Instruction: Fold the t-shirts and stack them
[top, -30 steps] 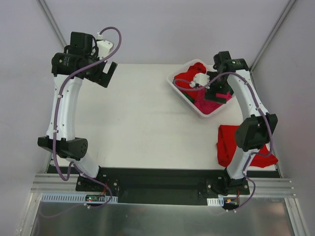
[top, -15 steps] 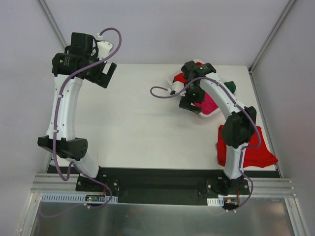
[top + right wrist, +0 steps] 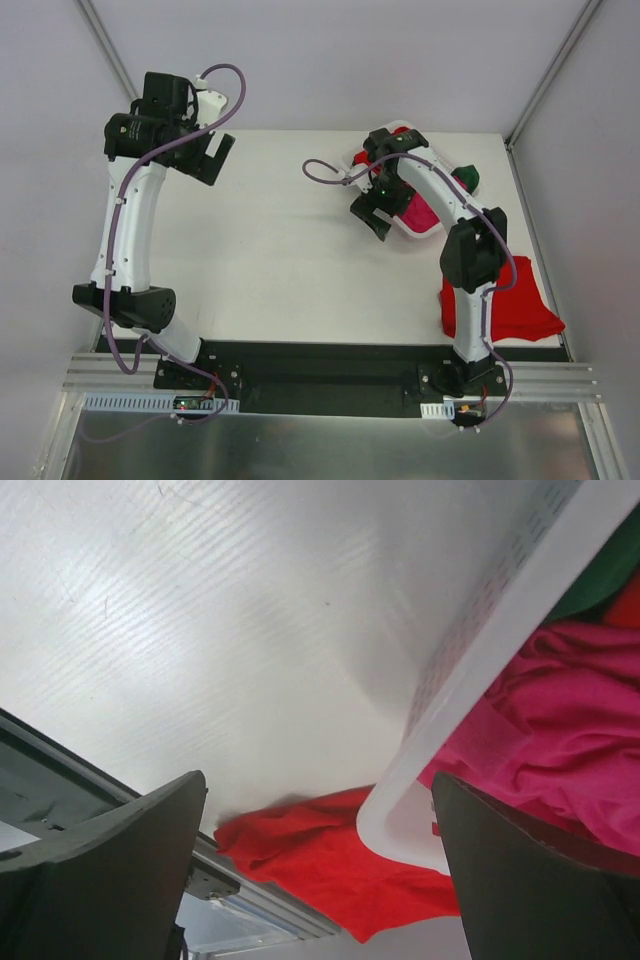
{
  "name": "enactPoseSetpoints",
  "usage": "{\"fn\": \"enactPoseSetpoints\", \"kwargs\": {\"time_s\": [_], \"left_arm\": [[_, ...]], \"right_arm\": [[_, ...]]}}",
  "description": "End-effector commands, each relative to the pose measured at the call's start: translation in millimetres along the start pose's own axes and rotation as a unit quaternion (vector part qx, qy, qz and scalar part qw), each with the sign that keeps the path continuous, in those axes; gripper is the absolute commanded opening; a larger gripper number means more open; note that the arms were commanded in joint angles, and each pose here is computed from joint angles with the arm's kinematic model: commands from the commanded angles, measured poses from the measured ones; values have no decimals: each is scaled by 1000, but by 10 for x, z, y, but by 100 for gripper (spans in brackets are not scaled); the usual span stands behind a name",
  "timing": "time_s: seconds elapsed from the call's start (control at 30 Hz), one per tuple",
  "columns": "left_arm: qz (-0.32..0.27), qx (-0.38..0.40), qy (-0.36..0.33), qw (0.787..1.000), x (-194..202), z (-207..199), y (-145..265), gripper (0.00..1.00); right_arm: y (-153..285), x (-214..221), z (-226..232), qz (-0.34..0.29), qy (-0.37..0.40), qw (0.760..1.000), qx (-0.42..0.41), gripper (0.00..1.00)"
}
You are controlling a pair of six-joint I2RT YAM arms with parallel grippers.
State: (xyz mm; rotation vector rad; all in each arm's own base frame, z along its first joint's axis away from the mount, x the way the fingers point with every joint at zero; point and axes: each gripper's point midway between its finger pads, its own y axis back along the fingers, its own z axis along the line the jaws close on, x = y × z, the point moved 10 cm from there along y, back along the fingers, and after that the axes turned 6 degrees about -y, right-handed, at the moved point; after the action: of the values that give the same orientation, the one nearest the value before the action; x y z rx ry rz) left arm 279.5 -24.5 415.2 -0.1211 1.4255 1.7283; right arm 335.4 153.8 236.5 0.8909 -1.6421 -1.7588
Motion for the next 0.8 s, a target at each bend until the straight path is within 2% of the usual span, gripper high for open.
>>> {"fn": "enactPoseSetpoints", "kwargs": {"time_s": [0.0, 0.3, 0.43, 0.6, 0.77], "left_arm": [[7, -12, -12, 1000, 95, -37, 118, 99], [19, -13, -13, 1000, 114, -36, 103, 99], [23, -11, -13, 1000, 102, -34, 73, 99], [21, -8, -14, 1000, 54, -19, 36, 99], [15, -5, -10, 1000, 14, -13, 26, 99]], "right_arm": [[-55, 108, 82, 43, -49, 997, -32, 100], [-327, 2, -119, 31, -68, 997, 17, 96], [-418, -74, -239, 15, -88, 995, 52, 87], [-303, -263, -334, -35, -107, 991, 73, 83], [-188, -301, -383, -44, -102, 989, 93, 75]]}}
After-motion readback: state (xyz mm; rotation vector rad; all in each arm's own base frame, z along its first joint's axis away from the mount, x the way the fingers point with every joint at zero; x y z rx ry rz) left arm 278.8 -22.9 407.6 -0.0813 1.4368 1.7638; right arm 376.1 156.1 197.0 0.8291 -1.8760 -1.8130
